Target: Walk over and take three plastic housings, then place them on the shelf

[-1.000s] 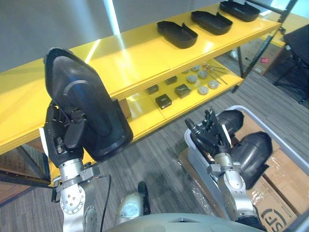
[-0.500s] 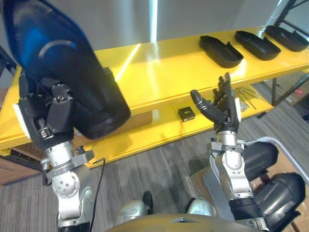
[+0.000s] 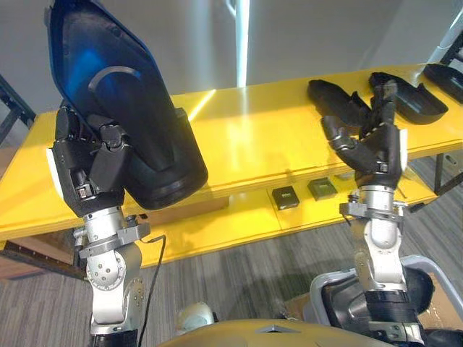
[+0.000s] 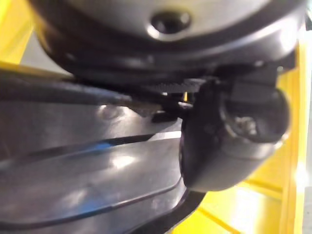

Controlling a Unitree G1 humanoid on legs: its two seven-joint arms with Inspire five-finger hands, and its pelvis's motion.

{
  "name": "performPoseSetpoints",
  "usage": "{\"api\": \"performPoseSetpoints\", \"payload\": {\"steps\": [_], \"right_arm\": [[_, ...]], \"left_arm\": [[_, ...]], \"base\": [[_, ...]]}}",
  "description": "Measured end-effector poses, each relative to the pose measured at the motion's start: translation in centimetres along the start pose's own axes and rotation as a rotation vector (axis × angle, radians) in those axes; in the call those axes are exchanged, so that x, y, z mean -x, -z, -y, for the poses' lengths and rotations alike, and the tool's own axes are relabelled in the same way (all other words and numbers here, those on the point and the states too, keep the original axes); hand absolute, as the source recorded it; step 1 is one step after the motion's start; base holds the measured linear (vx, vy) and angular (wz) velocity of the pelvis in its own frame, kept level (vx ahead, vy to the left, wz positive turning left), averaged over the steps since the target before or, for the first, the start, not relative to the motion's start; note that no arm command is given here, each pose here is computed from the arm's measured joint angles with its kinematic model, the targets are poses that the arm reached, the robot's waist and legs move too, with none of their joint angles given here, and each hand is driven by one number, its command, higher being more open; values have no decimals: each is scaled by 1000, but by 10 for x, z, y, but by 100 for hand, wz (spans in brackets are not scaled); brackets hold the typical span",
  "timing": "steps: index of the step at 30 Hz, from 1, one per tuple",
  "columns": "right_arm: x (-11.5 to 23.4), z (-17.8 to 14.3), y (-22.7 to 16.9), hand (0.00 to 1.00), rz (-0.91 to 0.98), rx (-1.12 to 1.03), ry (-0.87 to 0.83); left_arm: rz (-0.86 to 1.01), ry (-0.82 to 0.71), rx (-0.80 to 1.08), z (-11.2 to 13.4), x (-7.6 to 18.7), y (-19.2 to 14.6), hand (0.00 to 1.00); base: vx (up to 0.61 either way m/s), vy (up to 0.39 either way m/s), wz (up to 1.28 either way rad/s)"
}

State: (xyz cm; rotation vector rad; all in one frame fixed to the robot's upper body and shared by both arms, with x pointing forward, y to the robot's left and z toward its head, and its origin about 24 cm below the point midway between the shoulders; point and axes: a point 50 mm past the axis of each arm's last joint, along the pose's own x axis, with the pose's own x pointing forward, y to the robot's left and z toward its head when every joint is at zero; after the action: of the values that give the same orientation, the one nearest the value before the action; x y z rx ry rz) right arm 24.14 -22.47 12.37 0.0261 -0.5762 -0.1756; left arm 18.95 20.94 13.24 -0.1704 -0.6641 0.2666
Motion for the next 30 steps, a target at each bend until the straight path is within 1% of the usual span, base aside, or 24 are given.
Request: {"api": "performPoseSetpoints", "payload": {"steps": [2, 4, 8, 12, 17, 20, 22, 26, 27, 30], "right_arm": [[3, 12, -6, 100, 8, 17, 7], [8, 16, -4, 100, -9, 4, 35], [21, 16, 3, 100, -52, -39, 75], [27, 8, 9, 100, -80, -70, 72], [36, 3, 17, 100, -160, -74, 52], [45, 0, 21, 100, -197, -63, 31], [51, -3, 24, 100, -221, -62, 19], [65, 5, 25, 100, -265, 27, 13], [73, 11, 26, 100, -297, 48, 23], [88, 31, 24, 100, -345, 83, 54]], "left_arm": [[-7, 28, -10, 7, 2, 2, 0], [-6, 64, -21, 8, 1, 2, 0], [2, 134, -56, 5, -4, 0, 0], [-51, 171, -76, 2, -9, 3, 0], [-172, 249, 63, 25, -17, 20, 0], [-306, 288, 140, 42, -21, 45, 0], [-402, 279, 141, 49, -23, 65, 0], [-465, 213, 96, 54, -37, 82, 0], [-486, 163, 71, 52, -43, 87, 0], [-503, 90, 38, 52, -55, 94, 0]], "base": [[102, 234, -33], [76, 253, -29], [31, 225, -5], [42, 45, -9], [5, -15, -6], [-8, 7, -33], [-7, 3, -44], [-3, 2, -47], [14, -11, -45], [4, -17, -35]]}}
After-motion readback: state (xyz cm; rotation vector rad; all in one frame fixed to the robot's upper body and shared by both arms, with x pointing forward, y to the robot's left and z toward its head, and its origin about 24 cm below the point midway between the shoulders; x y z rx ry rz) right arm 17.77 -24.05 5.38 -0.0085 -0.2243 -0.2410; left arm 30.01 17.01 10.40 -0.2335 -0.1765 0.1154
